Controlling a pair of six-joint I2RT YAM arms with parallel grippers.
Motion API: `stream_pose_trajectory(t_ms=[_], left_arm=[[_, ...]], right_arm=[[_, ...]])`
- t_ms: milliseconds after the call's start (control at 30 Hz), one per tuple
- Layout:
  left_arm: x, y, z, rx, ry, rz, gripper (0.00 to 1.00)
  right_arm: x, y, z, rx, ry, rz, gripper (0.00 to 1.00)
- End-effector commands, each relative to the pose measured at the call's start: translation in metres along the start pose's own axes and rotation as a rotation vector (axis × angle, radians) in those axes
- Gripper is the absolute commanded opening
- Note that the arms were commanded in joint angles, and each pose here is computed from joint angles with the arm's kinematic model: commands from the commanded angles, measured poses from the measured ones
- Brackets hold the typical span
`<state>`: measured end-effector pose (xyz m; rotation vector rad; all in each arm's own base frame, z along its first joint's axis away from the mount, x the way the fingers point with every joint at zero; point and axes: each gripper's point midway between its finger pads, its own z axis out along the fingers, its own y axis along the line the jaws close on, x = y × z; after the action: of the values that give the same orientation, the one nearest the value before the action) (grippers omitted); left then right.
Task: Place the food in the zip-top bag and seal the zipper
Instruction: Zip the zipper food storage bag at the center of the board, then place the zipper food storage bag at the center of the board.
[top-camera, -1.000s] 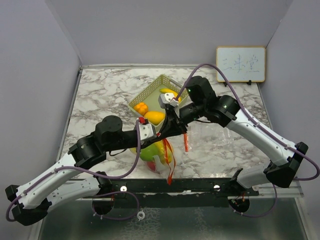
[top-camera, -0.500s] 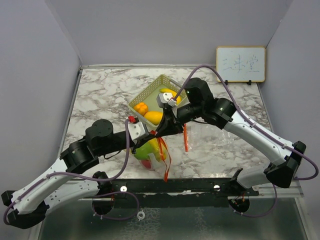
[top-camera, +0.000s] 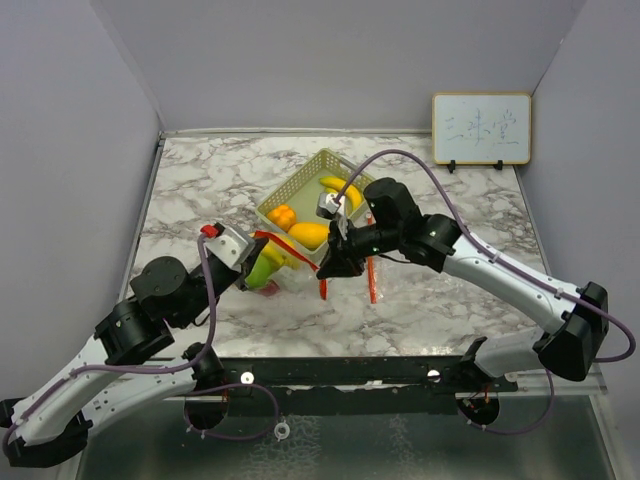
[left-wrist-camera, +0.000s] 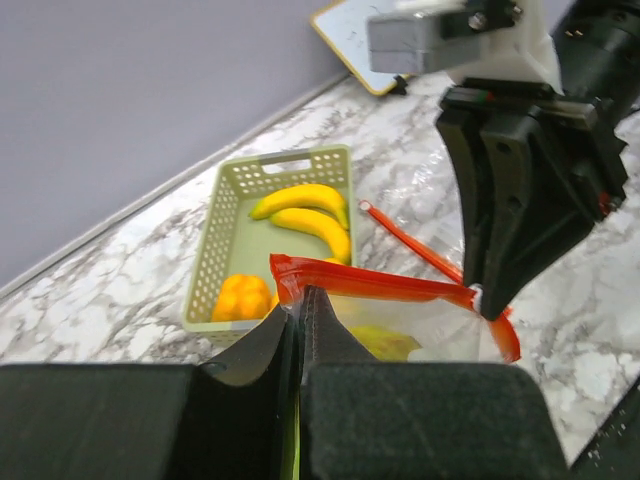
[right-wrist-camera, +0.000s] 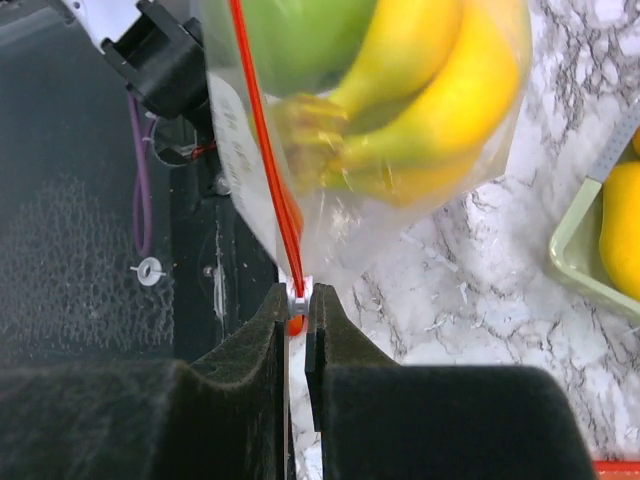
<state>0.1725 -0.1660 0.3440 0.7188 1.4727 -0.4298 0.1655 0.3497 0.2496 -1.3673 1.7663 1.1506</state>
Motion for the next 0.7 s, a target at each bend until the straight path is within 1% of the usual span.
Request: stream_pose_trajectory(t_ms=[0,133,267,300,367,400,467,567,600,667], left_arm=[[-0.047,0.065,-0.025,-0.335,-0.179,-0.076,0.0],[-0.043,0.079,-0.031,-0.424,-0.167,-0.085,0.0],[-0.036,0.086,-0.033,-0.472,-0.146,-0.085,0.0],[-0.034,0.086,-0.034,-0.479,-0.144,-0.088,0.0],[-0.031,0.088,-0.035,-0.495,-0.137,-0.093,0.0],[-0.029,0.09,-0.036,-0.508,-0.135,-0.101,0.0],[-0.024,0.095,-0.04,-0.55,-0.128,-0.117,0.0],[-0.013,0.106,-0.048,-0.638,-0.106,-0.143,0.0],[-0.008,0.11,-0.051,-0.67,-0.098,-0.155,0.0],[0.001,0.118,-0.059,-0.748,-0.079,-0.187,0.0]], right_arm=[[0.031,-0.009,-0.008,0.101,0.079,0.127,0.02],[0.041,-0.013,-0.003,0.107,0.101,0.156,0.02],[0.048,-0.022,0.001,0.14,0.123,0.173,0.02],[0.048,-0.025,0.002,0.149,0.125,0.175,0.04],[0.043,-0.034,0.001,0.201,0.116,0.174,0.2],[0.039,-0.041,0.0,0.246,0.105,0.178,0.31],[0.026,-0.057,-0.007,0.359,0.059,0.195,0.56],[0.009,-0.083,-0.024,0.547,-0.032,0.235,0.97],[0.006,-0.09,-0.03,0.601,-0.049,0.249,1.0],[0.012,-0.108,-0.042,0.738,-0.044,0.301,1.0]])
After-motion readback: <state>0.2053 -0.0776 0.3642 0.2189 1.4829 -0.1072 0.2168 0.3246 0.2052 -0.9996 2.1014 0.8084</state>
